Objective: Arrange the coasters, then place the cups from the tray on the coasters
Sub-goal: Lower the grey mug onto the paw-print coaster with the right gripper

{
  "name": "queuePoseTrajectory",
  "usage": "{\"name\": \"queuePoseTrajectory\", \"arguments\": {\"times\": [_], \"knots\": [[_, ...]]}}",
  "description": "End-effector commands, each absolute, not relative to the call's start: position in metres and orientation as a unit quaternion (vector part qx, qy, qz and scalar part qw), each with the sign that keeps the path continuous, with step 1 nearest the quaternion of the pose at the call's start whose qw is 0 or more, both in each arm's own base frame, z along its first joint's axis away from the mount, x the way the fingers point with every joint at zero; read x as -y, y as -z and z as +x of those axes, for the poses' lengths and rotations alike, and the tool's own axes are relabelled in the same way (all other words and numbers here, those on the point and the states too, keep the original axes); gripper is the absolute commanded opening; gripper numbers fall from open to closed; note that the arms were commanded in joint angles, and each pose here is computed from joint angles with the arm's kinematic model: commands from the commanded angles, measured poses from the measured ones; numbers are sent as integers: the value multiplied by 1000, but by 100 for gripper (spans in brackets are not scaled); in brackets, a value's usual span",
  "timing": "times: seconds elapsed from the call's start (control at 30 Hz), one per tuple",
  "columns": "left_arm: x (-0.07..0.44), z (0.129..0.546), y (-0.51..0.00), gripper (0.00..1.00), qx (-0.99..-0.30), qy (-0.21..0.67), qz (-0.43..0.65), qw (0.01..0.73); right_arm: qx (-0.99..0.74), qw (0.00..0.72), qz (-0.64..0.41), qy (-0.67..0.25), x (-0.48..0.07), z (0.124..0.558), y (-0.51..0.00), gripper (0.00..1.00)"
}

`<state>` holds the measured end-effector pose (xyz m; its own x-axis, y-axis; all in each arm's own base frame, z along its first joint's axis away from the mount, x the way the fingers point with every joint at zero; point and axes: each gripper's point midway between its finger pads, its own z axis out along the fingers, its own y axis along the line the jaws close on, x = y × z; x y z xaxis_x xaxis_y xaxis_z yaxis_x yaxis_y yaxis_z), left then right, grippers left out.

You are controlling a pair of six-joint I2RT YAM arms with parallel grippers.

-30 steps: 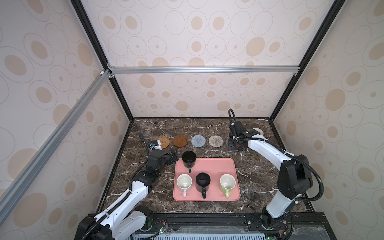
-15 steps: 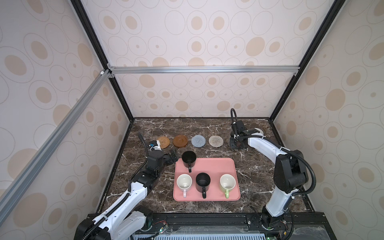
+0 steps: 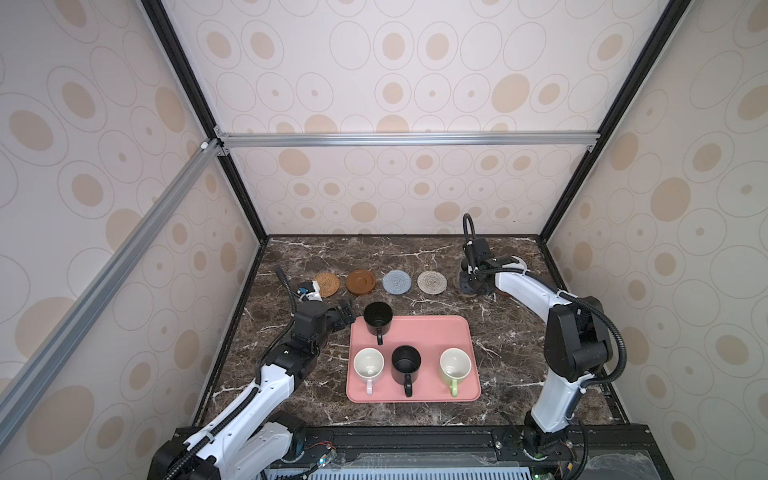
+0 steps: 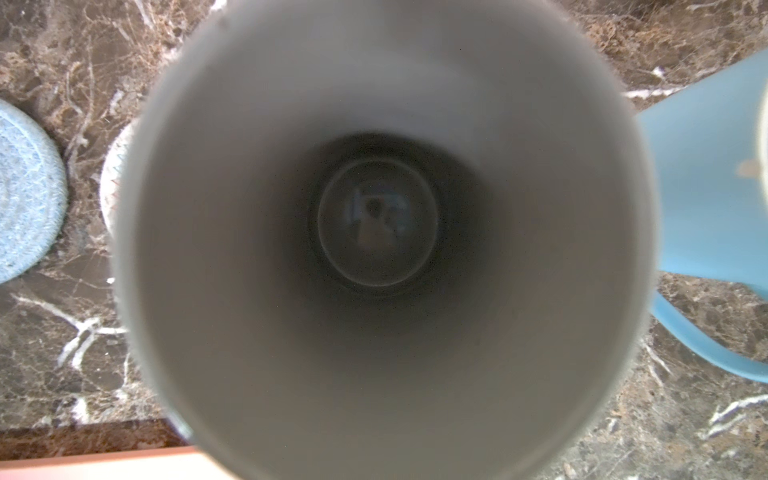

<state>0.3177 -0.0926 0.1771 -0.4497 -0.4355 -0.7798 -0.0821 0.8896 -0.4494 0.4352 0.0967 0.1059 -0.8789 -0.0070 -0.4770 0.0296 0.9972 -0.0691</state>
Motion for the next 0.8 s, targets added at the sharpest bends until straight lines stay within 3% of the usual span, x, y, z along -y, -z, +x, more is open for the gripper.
{"name": "queuePoseTrajectory", "arguments": {"times": [0.0,0.77], "knots": [[92,318,-191,100,-825,176,-153,515,-954,296,13,39,-94,461,-130,11],[90,316,-191,100,-823,175,-156,517,-953,298,23,44,-79,473,-127,11]]}}
